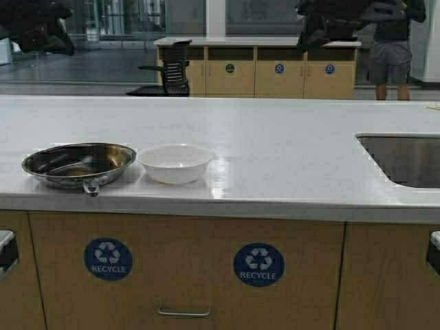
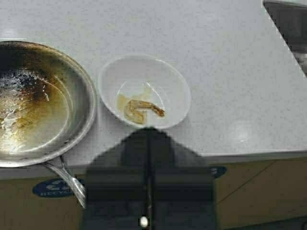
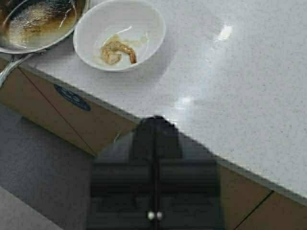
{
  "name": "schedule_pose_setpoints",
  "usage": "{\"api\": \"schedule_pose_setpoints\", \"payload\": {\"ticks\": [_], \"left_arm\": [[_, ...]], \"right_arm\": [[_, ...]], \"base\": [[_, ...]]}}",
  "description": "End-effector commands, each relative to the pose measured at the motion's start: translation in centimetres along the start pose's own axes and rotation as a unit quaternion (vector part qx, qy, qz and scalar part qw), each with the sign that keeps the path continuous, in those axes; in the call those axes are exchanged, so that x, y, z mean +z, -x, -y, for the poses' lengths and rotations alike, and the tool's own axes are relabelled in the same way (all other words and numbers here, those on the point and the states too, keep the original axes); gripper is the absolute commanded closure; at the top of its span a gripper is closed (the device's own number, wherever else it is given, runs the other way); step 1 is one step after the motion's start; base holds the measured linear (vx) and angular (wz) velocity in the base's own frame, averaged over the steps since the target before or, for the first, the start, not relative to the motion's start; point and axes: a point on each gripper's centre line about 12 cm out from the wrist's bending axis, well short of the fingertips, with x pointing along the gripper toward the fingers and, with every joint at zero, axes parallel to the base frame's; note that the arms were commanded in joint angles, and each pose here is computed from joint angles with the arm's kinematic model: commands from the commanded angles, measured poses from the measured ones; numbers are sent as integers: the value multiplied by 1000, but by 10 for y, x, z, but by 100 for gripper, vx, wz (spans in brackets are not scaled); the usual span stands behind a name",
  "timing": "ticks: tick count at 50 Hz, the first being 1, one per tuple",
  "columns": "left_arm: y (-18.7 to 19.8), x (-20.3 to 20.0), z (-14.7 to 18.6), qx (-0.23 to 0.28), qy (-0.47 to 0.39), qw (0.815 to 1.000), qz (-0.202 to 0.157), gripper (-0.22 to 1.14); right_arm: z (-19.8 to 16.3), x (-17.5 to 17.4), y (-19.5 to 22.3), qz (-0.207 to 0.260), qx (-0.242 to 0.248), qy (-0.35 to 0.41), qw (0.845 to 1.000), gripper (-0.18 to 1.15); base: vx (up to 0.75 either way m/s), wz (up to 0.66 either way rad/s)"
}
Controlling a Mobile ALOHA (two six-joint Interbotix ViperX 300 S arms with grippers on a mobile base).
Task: Add oil to the pan and cook the shrimp and serve it
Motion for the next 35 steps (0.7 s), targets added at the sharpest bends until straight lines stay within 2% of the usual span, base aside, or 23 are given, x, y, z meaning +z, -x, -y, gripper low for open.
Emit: {"api": "schedule_pose_setpoints", "payload": {"ticks": [1,35], "left_arm": [[0,7,1,-3,-3,1000,9,87],[0,7,1,-3,-3,1000,9,87]], "right_arm": [[-1,7,2,14,1,1,1000,91],[-1,6,1,12,1,1,1000,91]], "base": [[0,0],[0,0]]}}
